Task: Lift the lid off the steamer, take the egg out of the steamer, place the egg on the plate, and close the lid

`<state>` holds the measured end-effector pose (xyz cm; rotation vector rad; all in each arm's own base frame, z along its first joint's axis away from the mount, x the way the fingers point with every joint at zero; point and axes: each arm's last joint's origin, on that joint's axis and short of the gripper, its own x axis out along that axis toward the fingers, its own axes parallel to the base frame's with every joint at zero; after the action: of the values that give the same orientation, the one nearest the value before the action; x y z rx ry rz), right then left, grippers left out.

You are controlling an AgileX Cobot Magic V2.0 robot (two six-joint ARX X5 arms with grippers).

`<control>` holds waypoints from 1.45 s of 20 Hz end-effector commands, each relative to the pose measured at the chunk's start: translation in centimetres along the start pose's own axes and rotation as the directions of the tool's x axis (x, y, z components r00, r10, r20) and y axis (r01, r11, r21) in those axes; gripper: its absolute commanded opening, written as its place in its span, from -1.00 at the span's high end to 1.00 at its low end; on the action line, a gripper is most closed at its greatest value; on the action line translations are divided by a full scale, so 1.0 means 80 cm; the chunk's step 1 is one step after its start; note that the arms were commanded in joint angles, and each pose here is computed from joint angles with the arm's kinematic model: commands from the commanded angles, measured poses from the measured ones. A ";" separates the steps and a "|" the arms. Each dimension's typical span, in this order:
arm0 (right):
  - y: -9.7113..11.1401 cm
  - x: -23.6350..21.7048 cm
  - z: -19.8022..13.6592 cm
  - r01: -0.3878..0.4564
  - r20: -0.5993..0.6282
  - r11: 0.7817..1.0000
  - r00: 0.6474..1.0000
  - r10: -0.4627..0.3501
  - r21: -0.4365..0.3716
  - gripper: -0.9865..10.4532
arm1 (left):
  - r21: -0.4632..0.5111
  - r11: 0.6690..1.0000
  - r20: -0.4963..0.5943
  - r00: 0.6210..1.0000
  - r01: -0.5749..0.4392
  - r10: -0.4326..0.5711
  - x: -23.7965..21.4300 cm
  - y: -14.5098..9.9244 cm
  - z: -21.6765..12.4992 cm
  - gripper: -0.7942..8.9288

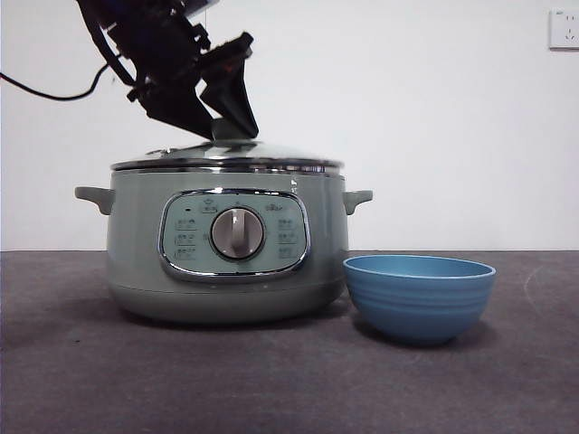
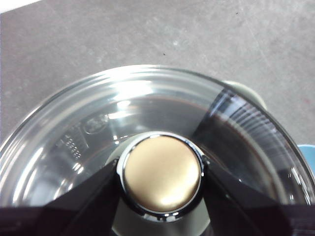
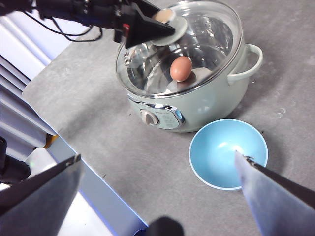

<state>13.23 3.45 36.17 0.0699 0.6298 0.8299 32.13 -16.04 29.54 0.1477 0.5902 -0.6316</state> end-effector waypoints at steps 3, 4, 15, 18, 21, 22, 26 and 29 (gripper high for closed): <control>-0.001 0.002 0.003 -0.001 0.006 1.000 1.000 0.001 -0.005 -0.16 | 0.029 1.000 0.135 0.991 -0.002 -0.002 -0.051 -0.008 0.051 0.85; -0.003 0.004 0.005 -0.001 0.011 1.000 1.000 0.001 -0.008 -0.16 | 0.030 1.000 0.140 0.990 -0.004 0.000 -0.061 -0.009 0.056 0.85; -0.021 0.089 0.056 -0.060 0.102 0.997 0.993 0.064 -0.042 -0.16 | 0.026 0.994 0.286 0.954 -0.103 0.092 -0.251 -0.040 0.058 0.85; -0.016 0.139 0.065 -0.040 0.086 0.998 0.995 0.045 -0.057 -0.16 | 0.013 0.989 0.295 0.945 -0.150 0.140 -0.300 -0.048 0.040 0.85; -0.005 0.190 0.079 0.002 0.043 0.996 0.999 0.001 -0.086 -0.16 | 0.008 0.986 0.304 0.940 -0.166 0.156 -0.337 -0.055 0.022 0.85; 0.000 0.208 0.087 0.017 0.027 0.994 1.000 -0.014 -0.105 -0.16 | 0.003 0.983 0.306 0.936 -0.184 0.174 -0.347 -0.057 0.016 0.85; 0.013 0.279 0.119 0.042 -0.034 0.988 0.998 -0.047 -0.147 -0.16 | -0.003 0.980 0.309 0.932 -0.200 0.191 -0.372 -0.062 0.000 0.85; 0.017 0.336 0.133 0.095 -0.099 0.971 0.988 -0.118 -0.218 -0.16 | -0.004 0.980 0.322 0.927 -0.201 0.191 -0.382 -0.064 -0.005 0.85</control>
<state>31.37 24.97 32.51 -0.1758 0.6398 0.7917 9.55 -4.60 45.63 0.1428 0.3204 -0.4549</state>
